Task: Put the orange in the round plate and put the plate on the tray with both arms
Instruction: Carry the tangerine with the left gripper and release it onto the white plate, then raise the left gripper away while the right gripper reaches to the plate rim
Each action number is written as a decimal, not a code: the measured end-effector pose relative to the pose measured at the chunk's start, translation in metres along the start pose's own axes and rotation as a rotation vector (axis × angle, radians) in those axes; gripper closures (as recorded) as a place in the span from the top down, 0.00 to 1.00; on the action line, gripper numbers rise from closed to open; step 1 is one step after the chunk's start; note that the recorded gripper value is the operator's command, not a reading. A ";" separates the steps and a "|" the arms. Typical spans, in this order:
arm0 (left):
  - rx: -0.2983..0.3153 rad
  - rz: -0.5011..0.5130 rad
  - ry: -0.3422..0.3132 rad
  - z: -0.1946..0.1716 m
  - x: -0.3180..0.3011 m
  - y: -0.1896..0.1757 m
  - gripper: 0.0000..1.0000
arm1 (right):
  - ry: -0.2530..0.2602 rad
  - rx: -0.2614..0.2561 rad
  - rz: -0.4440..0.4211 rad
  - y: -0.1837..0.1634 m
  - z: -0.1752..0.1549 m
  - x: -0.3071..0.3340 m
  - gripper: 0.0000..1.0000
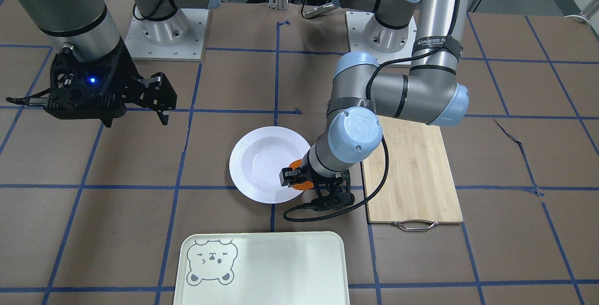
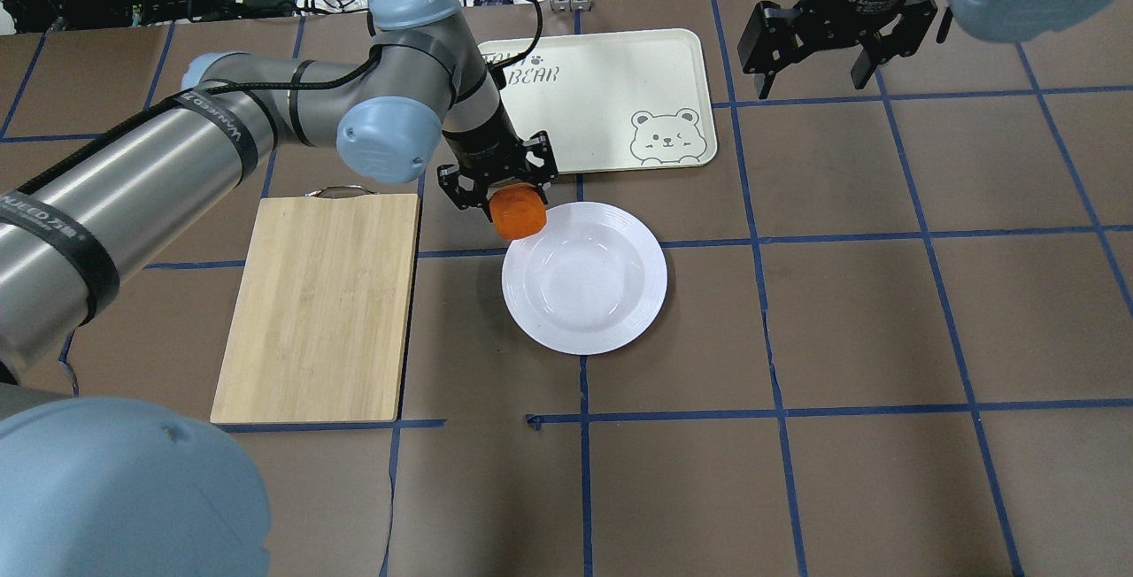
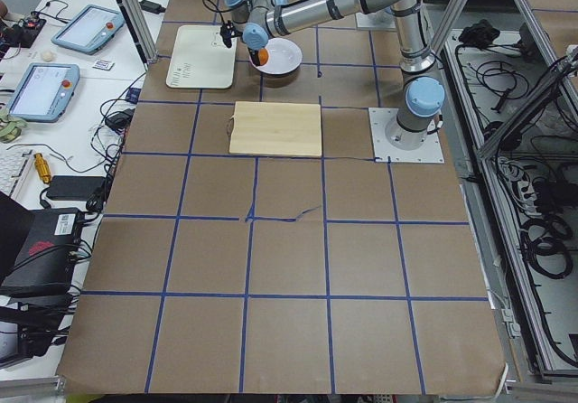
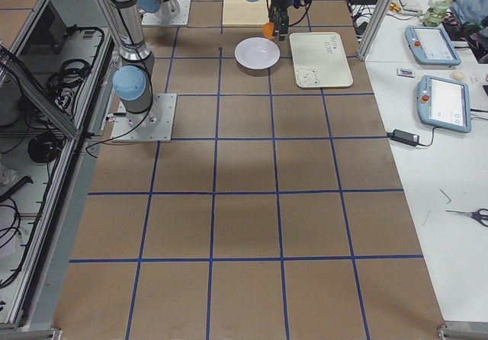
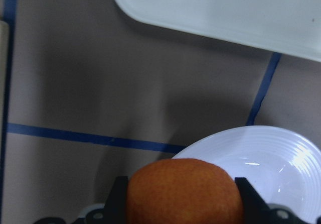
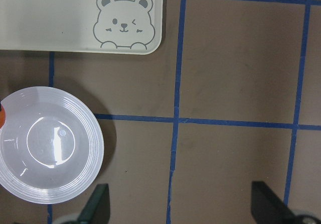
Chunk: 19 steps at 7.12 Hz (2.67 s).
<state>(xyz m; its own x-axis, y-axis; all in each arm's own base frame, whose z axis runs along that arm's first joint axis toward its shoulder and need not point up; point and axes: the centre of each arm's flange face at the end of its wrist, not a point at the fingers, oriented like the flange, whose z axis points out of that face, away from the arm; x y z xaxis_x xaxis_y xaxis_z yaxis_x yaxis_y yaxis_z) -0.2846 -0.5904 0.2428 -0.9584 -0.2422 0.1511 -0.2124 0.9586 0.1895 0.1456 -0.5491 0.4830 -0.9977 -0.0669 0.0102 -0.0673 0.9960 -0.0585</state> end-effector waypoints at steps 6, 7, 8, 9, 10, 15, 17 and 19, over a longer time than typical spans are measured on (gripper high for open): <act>-0.016 -0.030 0.030 0.020 0.038 0.044 1.00 | 0.000 -0.002 0.001 0.000 0.001 0.000 1.00; 0.002 -0.026 0.037 0.010 0.038 0.044 1.00 | -0.001 -0.002 0.002 0.000 0.001 0.000 1.00; 0.026 -0.025 0.032 -0.002 0.036 0.043 1.00 | -0.001 -0.003 0.003 0.000 0.001 0.000 1.00; 0.067 -0.032 0.016 -0.022 0.026 0.037 1.00 | -0.002 -0.003 0.003 0.000 0.001 0.000 1.00; 0.114 -0.036 0.005 -0.051 0.010 0.024 1.00 | -0.008 0.001 0.003 -0.001 0.002 0.000 1.00; 0.198 -0.023 -0.144 -0.237 -0.103 0.003 1.00 | -0.205 0.052 0.050 -0.004 0.116 -0.026 1.00; 0.232 -0.036 -0.173 -0.280 -0.121 0.022 1.00 | -0.246 0.075 0.102 0.025 0.188 -0.038 1.00; 0.270 -0.068 -0.180 -0.295 -0.142 0.022 1.00 | -0.342 0.044 0.155 0.047 0.236 -0.060 1.00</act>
<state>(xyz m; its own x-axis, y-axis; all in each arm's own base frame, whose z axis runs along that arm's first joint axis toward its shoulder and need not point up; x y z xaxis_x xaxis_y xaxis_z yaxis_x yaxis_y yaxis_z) -0.0968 -0.5792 0.5115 -0.9534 -0.3002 -0.0312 -0.2973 0.9519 -0.0745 0.2010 -0.5118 0.2441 -0.9401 0.0608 -0.3355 0.0915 0.9929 -0.0762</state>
